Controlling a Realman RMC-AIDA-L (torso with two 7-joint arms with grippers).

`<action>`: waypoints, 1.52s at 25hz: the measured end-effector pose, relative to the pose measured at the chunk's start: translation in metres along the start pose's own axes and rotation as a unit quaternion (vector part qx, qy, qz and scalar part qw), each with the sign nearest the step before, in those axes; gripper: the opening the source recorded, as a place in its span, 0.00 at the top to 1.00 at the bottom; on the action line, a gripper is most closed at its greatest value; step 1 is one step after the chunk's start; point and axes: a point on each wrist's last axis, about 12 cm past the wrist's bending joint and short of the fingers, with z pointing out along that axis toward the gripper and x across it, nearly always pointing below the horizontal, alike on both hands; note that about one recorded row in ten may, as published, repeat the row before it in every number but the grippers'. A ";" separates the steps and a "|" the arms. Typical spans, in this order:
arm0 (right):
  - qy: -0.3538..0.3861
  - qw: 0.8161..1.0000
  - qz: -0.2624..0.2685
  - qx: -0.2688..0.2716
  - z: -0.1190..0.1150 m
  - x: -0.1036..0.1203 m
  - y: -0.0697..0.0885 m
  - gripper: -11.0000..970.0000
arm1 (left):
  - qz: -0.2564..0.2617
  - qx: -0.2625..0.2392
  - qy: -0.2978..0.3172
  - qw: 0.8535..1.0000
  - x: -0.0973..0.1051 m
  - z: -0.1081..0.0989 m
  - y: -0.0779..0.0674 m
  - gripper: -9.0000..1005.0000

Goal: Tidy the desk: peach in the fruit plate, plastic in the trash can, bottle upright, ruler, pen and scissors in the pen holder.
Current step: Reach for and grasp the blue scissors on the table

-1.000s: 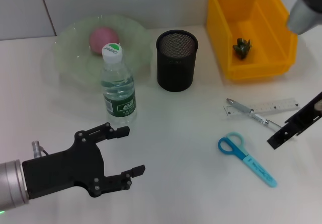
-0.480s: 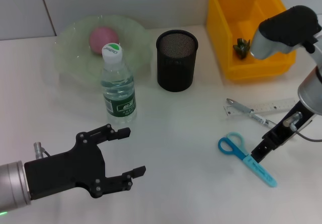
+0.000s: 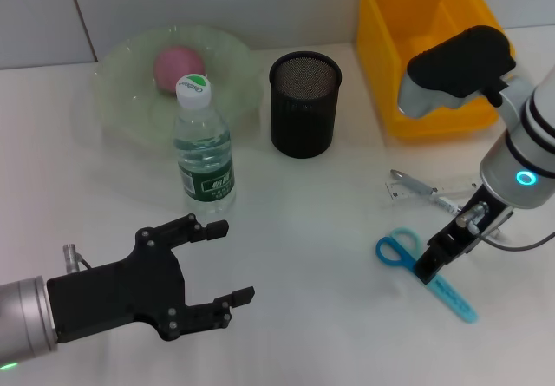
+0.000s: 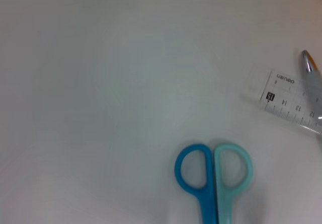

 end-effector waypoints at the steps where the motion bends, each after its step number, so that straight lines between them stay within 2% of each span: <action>1: 0.000 1.000 0.000 0.001 0.001 0.000 0.000 0.22 | 0.000 0.000 0.000 1.000 0.000 0.000 0.000 0.20; 15: -0.004 1.000 0.002 0.000 0.008 -0.004 -0.001 0.23 | 0.004 0.000 0.001 1.000 0.001 0.000 0.000 0.20; 25: 0.002 1.000 -0.011 0.011 0.010 -0.006 0.008 0.24 | 0.005 0.001 0.000 1.000 0.001 0.000 0.000 0.20; 38: 0.003 1.000 -0.010 0.014 0.015 -0.006 0.008 0.25 | 0.005 0.000 0.000 1.000 0.000 0.000 0.000 0.20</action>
